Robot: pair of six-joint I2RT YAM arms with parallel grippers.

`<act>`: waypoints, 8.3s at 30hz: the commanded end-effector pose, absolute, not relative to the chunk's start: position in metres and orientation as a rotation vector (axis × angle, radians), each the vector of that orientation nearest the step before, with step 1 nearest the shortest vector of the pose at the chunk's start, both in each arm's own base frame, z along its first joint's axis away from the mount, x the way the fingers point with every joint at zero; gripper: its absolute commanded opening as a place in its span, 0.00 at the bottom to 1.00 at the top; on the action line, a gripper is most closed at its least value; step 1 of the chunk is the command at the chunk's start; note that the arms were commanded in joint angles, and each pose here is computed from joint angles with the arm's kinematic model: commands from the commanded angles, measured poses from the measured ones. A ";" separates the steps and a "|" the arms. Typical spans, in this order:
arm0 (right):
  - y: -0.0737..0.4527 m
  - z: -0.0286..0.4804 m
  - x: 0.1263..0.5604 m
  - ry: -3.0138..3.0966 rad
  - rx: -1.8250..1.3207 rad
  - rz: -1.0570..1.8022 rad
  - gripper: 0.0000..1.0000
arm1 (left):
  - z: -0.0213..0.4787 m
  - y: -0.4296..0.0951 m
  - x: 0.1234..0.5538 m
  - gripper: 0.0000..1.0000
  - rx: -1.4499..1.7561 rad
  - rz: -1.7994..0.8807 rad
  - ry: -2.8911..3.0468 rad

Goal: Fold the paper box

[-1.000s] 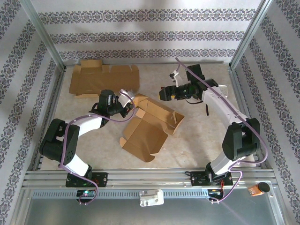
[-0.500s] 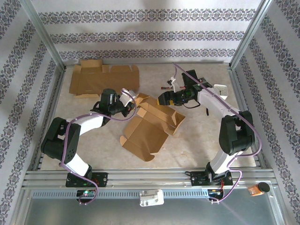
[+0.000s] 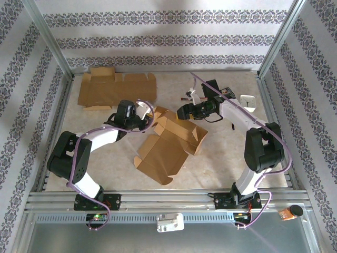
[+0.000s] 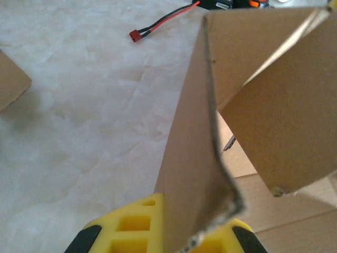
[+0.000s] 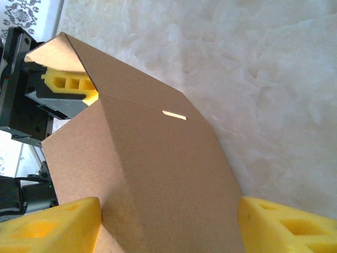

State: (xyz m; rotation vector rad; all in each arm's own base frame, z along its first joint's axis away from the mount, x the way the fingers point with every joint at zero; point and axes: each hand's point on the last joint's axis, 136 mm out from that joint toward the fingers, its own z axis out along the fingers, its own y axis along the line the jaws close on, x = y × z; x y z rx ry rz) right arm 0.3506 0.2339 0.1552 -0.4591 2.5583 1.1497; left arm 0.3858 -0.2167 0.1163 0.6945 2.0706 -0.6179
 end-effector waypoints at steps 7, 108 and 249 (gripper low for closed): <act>0.249 0.133 0.341 2.563 -0.520 1.010 0.60 | 0.150 -0.260 0.371 0.00 0.487 -0.796 2.052; 0.285 0.134 0.300 2.457 -0.782 1.100 0.61 | 0.107 -0.243 0.332 0.39 1.276 -0.582 1.950; 0.195 0.254 0.297 2.261 0.249 0.824 0.77 | 0.093 -0.222 0.358 0.09 0.401 -0.107 2.031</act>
